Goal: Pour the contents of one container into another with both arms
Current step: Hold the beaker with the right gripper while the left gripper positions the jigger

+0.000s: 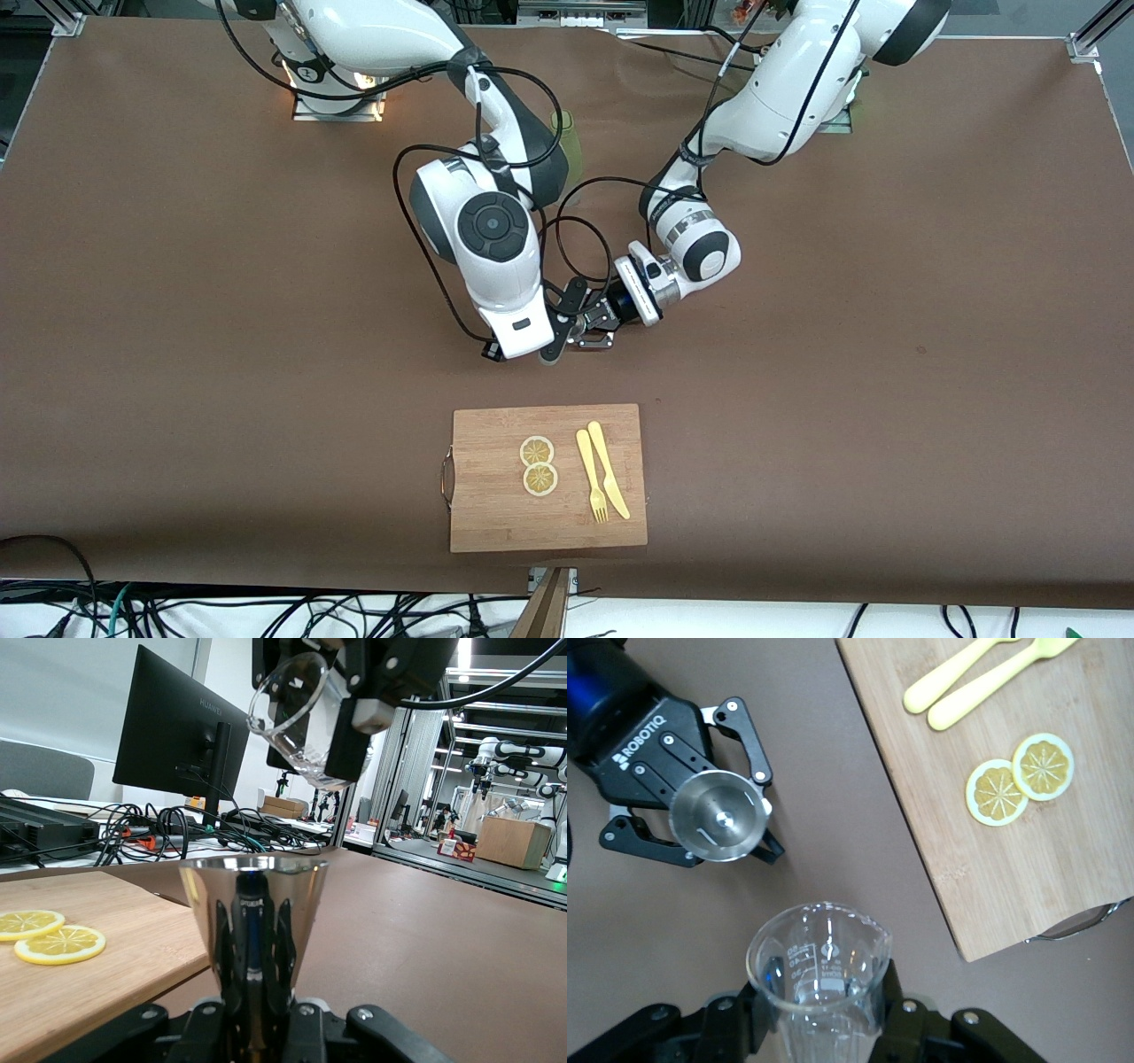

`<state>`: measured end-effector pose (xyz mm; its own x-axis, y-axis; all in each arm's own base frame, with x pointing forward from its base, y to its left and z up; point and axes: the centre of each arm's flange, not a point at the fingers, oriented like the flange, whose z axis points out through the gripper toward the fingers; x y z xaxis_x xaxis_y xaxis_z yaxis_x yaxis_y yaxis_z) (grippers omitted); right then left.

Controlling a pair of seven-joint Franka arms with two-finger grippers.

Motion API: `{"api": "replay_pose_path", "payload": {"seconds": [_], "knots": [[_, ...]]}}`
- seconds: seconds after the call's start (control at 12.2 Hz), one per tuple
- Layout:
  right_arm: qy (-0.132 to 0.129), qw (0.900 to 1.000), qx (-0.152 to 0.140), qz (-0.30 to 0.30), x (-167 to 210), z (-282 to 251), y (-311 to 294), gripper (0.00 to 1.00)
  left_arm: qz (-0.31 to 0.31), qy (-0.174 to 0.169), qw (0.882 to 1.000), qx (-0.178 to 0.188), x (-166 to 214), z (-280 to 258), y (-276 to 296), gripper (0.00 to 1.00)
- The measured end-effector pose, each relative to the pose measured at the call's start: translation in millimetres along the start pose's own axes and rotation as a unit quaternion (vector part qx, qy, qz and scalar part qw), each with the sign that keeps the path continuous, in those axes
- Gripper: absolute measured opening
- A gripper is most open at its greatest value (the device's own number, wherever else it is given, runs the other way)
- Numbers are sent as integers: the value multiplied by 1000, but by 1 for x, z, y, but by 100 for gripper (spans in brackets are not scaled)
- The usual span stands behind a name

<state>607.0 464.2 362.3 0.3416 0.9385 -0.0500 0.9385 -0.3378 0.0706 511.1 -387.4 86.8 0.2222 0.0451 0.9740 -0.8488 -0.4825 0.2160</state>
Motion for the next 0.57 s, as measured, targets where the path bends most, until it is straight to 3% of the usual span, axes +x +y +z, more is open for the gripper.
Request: {"api": "replay_pose_path", "payload": {"seconds": [0.25, 0.57], "knots": [[-12, 999, -25, -15, 19, -7, -33, 49, 2, 0, 1000, 2, 0, -2, -4, 9], [-22, 999, -36, -19, 20, -8, -37, 49, 4, -1, 1000, 5, 1, -3, -8, 9]]}}
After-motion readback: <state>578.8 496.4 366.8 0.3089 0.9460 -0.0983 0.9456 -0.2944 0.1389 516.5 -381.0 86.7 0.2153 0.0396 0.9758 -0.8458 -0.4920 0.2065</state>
